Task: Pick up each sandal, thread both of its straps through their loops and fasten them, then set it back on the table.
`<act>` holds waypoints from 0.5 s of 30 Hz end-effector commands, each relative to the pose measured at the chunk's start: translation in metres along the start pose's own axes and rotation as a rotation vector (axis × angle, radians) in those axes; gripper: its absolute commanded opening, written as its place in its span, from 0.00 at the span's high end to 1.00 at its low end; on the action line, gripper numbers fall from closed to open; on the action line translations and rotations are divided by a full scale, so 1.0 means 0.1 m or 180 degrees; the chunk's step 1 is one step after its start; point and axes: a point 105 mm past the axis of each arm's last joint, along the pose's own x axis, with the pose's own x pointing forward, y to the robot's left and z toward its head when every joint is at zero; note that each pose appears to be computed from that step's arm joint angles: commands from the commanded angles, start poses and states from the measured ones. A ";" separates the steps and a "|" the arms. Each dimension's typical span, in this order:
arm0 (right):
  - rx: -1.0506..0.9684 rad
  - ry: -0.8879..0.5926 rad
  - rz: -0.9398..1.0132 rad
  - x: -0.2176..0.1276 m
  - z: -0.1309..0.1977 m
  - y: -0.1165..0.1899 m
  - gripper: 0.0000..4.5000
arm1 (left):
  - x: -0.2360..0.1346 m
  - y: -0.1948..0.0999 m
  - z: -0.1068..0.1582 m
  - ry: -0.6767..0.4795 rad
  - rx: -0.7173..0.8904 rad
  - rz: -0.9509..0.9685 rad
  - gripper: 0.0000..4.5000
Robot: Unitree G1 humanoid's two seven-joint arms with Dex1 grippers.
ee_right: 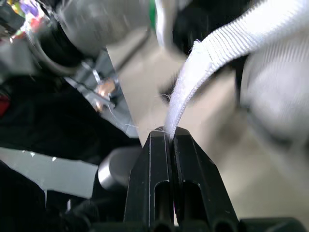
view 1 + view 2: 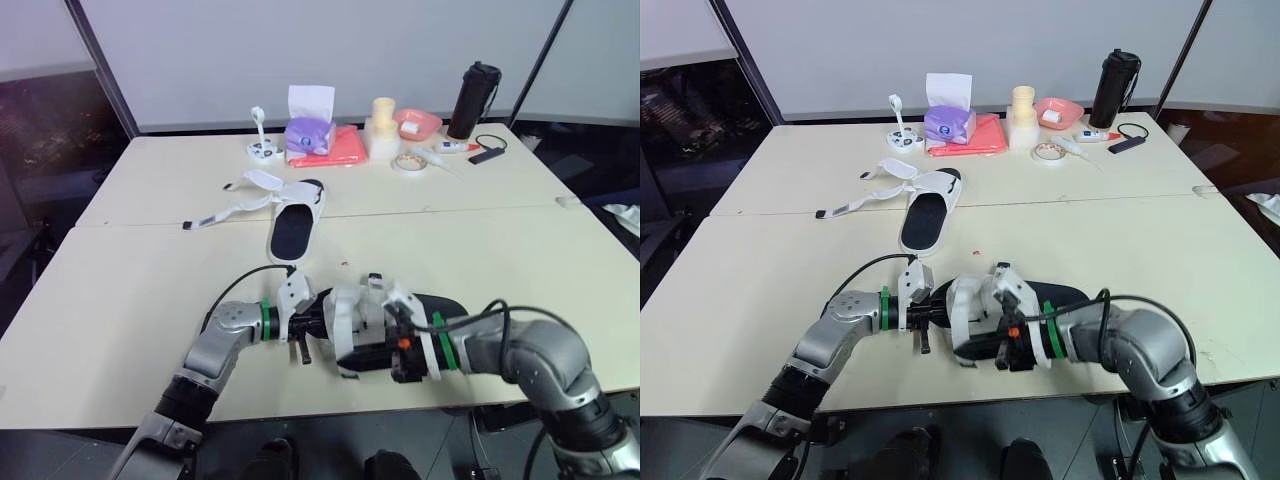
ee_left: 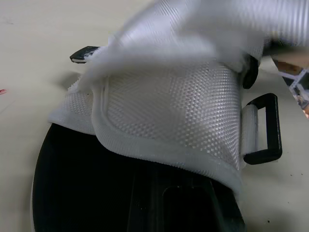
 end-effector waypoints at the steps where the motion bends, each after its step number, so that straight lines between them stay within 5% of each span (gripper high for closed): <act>1: -0.0070 -0.0210 0.0075 -0.09 0.30 0.00 0.99 | 0.05 -0.14 -0.35 0.0364 -0.0225 -0.0131 1.00; 7: -0.0007 -0.0311 0.0089 -0.11 0.56 -0.18 0.99 | 0.05 -0.14 -0.35 0.0370 -0.0206 -0.0124 1.00; 15: 0.0128 -0.0105 0.0219 -0.03 0.39 -0.25 0.99 | 0.03 -0.14 -0.36 0.0370 -0.0203 -0.0079 1.00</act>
